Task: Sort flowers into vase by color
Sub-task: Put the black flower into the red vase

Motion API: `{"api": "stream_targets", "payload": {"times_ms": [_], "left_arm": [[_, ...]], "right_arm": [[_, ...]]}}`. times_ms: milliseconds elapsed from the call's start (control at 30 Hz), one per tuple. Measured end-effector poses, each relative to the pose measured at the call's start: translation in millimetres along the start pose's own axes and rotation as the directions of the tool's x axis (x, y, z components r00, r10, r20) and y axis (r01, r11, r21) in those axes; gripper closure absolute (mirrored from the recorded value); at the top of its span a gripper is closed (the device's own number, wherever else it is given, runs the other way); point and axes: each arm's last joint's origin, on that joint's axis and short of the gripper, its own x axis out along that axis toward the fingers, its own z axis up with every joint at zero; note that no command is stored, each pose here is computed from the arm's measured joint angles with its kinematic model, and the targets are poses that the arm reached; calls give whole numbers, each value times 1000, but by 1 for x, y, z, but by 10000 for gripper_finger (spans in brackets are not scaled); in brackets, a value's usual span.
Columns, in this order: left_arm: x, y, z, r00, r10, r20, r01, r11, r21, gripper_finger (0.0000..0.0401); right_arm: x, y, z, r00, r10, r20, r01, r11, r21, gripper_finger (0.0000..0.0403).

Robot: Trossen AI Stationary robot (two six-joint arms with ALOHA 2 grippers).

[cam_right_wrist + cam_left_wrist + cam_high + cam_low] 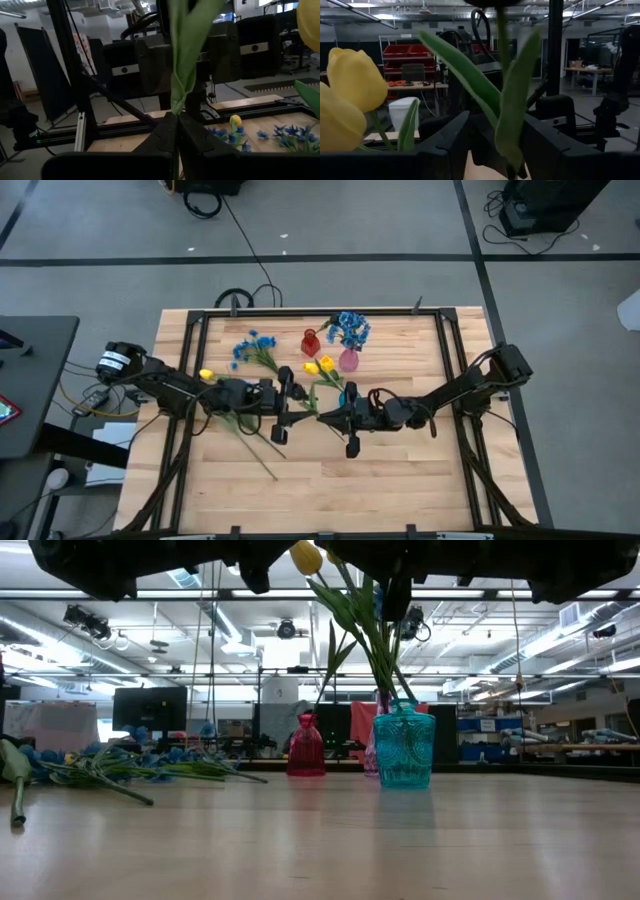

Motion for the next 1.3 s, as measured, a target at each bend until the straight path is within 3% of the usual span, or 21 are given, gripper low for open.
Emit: {"api": "stream_targets", "payload": {"times_ms": [367,567,1300], "left_arm": [[0,2,-1,1000,4,-7,-4,999,51,338],[0,1,-1,1000,1,-6,-1,999,55,371],[0,3,-4,999,32,-38,-29,998,62,380]], "right_arm": [[1,-4,-2,1000,-15,-24,15,1000,-23,382],[1,-4,-2,999,-20,-25,19,999,-33,376],[-1,-6,1,997,-56,-53,55,998,-22,233]]}}
